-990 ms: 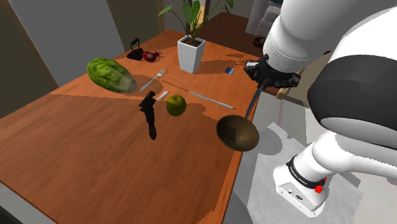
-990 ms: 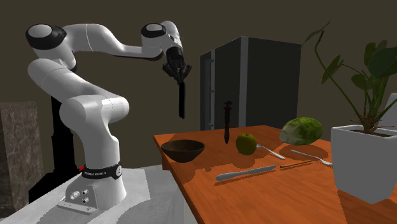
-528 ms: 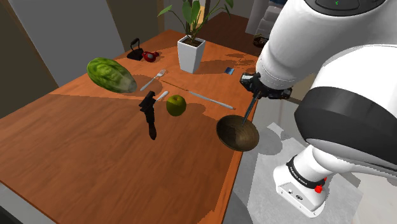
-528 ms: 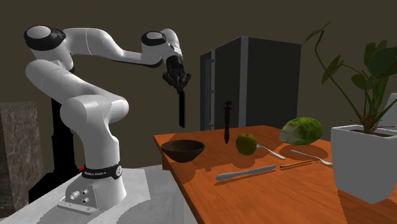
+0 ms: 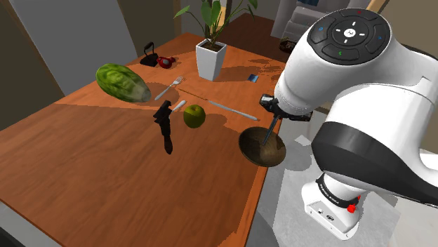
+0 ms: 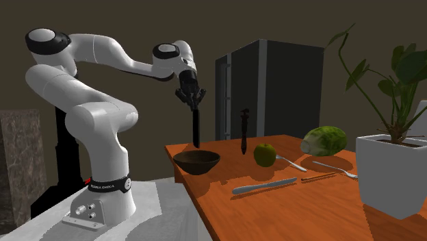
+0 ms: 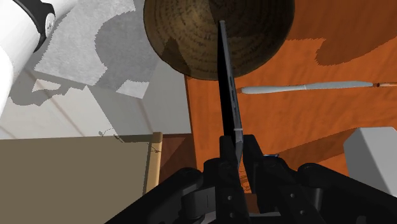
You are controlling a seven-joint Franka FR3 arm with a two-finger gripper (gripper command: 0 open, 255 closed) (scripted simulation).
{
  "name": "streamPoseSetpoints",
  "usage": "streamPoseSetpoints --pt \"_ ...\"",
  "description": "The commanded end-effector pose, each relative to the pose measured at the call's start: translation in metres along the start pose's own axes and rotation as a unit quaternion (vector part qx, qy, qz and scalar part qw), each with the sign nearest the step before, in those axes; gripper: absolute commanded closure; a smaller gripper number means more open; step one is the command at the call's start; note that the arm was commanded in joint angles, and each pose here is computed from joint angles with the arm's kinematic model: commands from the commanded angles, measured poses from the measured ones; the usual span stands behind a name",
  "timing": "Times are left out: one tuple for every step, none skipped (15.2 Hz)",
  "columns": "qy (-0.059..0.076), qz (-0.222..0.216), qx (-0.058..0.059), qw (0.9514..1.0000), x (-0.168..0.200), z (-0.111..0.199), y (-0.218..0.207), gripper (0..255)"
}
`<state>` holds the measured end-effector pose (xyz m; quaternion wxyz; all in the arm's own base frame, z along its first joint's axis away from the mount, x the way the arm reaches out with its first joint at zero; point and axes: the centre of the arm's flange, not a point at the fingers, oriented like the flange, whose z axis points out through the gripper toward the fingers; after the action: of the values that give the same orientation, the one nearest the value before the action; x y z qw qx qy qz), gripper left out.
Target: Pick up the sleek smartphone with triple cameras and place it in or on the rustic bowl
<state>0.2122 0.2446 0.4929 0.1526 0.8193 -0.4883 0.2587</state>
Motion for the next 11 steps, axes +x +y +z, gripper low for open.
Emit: streamPoseSetpoints --pt "0.0 0.0 0.0 1.0 -0.006 0.009 0.0 255" --pt "0.0 0.0 0.0 1.0 -0.009 0.013 0.0 255" --pt "0.0 0.0 0.0 1.0 -0.012 0.017 0.0 255" --pt "0.0 0.0 0.0 1.0 -0.015 0.021 0.0 255" --pt "0.0 0.0 0.0 1.0 -0.02 0.028 0.0 255" --pt "0.0 0.0 0.0 1.0 -0.02 0.028 0.0 255" --pt "0.0 0.0 0.0 1.0 -0.02 0.028 0.0 255" --pt "0.0 0.0 0.0 1.0 -0.02 0.028 0.0 255" --pt "0.0 0.0 0.0 1.0 -0.02 0.028 0.0 255" --pt "0.0 0.0 0.0 1.0 -0.02 0.028 0.0 255" --pt "0.0 0.0 0.0 1.0 -0.02 0.028 0.0 255"
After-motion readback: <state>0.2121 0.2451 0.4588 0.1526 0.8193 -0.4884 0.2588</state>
